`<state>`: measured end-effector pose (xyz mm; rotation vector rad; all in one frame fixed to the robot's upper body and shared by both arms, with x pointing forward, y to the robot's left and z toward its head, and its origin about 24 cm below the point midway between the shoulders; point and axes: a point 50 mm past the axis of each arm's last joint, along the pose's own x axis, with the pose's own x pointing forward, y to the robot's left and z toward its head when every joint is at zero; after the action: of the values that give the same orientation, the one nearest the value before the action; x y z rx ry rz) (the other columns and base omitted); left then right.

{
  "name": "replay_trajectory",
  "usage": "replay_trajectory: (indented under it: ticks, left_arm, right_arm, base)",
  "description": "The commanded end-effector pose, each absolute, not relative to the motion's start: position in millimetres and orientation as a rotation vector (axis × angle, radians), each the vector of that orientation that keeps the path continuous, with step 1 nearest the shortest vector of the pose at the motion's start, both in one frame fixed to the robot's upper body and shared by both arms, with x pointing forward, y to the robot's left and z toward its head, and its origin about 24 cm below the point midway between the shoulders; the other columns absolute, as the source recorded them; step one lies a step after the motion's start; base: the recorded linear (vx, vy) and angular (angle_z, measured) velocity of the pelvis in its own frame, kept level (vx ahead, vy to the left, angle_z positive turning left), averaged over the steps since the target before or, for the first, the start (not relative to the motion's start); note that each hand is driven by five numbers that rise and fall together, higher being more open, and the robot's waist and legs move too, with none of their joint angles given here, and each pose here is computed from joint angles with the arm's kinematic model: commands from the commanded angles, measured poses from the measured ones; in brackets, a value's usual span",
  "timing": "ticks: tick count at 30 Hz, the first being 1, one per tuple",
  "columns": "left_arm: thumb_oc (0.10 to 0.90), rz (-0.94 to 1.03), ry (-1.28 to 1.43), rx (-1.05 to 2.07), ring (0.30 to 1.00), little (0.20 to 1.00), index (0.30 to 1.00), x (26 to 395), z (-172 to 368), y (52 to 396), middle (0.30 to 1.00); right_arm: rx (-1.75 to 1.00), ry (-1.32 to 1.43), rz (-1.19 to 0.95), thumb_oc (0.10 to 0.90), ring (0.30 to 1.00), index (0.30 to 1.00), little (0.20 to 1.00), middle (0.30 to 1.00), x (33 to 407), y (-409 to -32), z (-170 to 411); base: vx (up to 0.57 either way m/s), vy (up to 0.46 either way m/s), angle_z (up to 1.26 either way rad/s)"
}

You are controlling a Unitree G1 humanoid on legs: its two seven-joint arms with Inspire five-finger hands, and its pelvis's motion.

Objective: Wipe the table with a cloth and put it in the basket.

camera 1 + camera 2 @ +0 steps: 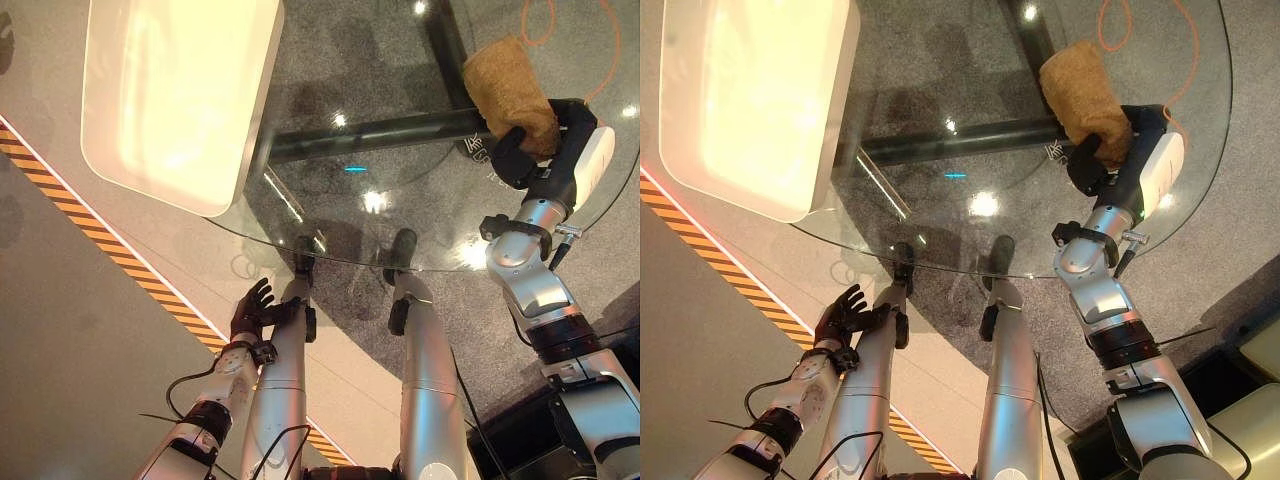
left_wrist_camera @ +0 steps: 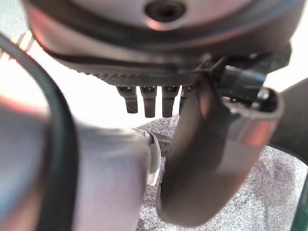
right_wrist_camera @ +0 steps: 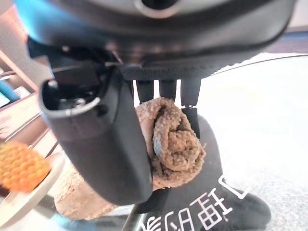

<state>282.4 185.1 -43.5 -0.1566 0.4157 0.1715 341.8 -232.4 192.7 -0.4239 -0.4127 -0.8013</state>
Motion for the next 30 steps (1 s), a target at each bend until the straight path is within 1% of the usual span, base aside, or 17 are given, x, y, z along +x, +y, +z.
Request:
replay_trajectory:
  ticks: [1, 6, 17, 19, 21, 22, 23, 26, 27, 30]
  left_arm:
    - [0.800, 0.228, 0.563, -0.196, 0.900, 0.900, 0.900, 237, -81, 184, 0.900]
    - [0.800, 0.224, 0.558, -0.201, 0.900, 0.900, 0.900, 239, -80, 181, 0.900]
    - [0.800, 0.223, 0.561, -0.208, 0.900, 0.900, 0.900, 240, -80, 179, 0.900]
    - [0.800, 0.224, 0.562, -0.209, 0.900, 0.900, 0.900, 239, -81, 179, 0.900]
    - [0.800, 0.223, 0.559, -0.207, 0.900, 0.900, 0.900, 240, -80, 177, 0.900]
    - [0.800, 0.223, 0.559, -0.207, 0.900, 0.900, 0.900, 240, -80, 176, 0.900]
    - [0.800, 0.225, 0.553, -0.209, 0.900, 0.900, 0.900, 241, -79, 176, 0.900]
    - [0.800, 0.225, 0.546, -0.210, 0.900, 0.900, 0.900, 242, -78, 175, 0.900]
    - [0.800, 0.225, 0.546, -0.210, 0.900, 0.900, 0.900, 242, -78, 175, 0.900]
    - [0.800, 0.223, 0.542, -0.208, 0.900, 0.900, 0.900, 243, -77, 175, 0.900]
  right_arm:
    - [-0.308, -0.682, -1.035, 0.100, 0.300, 0.300, 0.200, 0.300, 314, -264, 237]
    - [-0.280, -0.704, -1.058, 0.100, 0.300, 0.300, 0.200, 0.300, 314, -262, 239]
    - [-0.258, -0.752, -1.004, 0.100, 0.300, 0.300, 0.200, 0.300, 314, -247, 245]
    - [-0.259, -0.736, -0.959, 0.100, 0.300, 0.300, 0.200, 0.300, 316, -245, 242]
    - [-0.307, -0.722, -0.867, 0.100, 0.300, 0.300, 0.200, 0.300, 318, -233, 238]
    - [-0.313, -0.719, -0.854, 0.100, 0.300, 0.300, 0.200, 0.300, 319, -232, 238]
    - [-0.359, -0.704, -0.759, 0.100, 0.300, 0.300, 0.200, 0.300, 321, -221, 234]
    - [-0.417, -0.678, -0.639, 0.100, 0.300, 0.300, 0.200, 0.300, 323, -204, 227]
    - [-0.419, -0.676, -0.632, 0.100, 0.300, 0.300, 0.200, 0.300, 323, -204, 226]
    - [-0.472, -0.633, -0.488, 0.100, 0.300, 0.300, 0.200, 0.300, 328, -186, 216]
  base:
    - [0.00, 0.000, 0.00]
    - [0.00, 0.000, 0.00]
    - [0.00, 0.000, 0.00]
    - [0.00, 0.000, 0.00]
    - [0.00, 0.000, 0.00]
    - [0.00, 0.000, 0.00]
    - [0.00, 0.000, 0.00]
    - [0.00, 0.000, 0.00]
    - [0.00, 0.000, 0.00]
    - [0.00, 0.000, 0.00]
